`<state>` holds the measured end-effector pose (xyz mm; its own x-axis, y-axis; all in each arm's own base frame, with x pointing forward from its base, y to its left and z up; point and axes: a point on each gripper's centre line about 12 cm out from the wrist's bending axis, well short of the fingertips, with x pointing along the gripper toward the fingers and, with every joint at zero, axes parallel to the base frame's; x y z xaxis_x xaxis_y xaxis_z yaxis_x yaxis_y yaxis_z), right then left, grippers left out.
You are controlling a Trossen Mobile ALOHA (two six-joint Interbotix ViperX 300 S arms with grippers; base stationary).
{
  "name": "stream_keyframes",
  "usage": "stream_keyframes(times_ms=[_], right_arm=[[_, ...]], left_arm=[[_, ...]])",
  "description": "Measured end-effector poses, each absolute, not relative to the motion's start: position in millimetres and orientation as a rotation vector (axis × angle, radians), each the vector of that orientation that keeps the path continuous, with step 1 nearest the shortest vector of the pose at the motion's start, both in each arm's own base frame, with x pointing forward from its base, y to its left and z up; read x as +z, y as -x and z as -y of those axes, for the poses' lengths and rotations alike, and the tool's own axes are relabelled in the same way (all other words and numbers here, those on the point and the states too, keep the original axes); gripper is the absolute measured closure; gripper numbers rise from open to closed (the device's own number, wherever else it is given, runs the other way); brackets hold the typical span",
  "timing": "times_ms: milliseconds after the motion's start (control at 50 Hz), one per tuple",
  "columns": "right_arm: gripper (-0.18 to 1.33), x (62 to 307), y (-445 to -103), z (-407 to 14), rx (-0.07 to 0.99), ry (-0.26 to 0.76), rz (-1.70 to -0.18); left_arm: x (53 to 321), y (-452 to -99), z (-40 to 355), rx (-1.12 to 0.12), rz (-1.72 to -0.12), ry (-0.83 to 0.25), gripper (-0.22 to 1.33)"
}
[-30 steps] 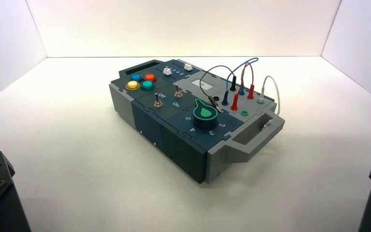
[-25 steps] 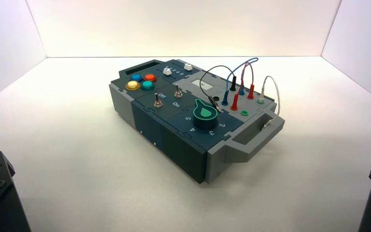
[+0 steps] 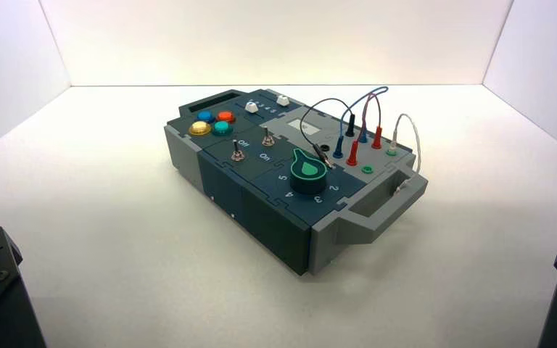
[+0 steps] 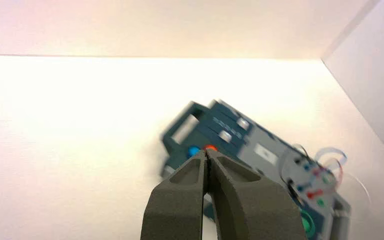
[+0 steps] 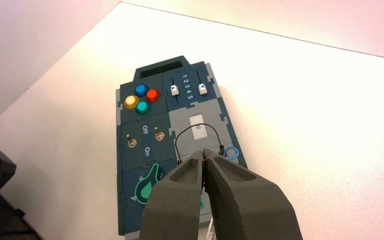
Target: Pull the blue wire.
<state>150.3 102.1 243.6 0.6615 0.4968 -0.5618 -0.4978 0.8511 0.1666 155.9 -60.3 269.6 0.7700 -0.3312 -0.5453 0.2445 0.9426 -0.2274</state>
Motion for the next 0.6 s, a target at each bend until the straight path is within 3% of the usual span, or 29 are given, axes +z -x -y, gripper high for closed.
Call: stream_keyframes(times_ms=[400, 560, 600], right_arm=[[1.28, 242.2, -151.5, -102.7, 0.561, 0.003, -0.641], [1.28, 243.1, -151.4, -101.9, 0.558, 0.002, -0.636], [1.28, 243.6, -151.4, -101.2, 0.556, 0.002, -0.632]], left_arm=[[257.5, -181.2, 147.7, -0.593, -0.847, -0.027, 1.27], [251.7, -184.7, 171.8, -0.647, -0.906, -0.082, 1.09], [248.6, -186.3, 180.2, -0.661, -0.928, -0.101, 0.96]])
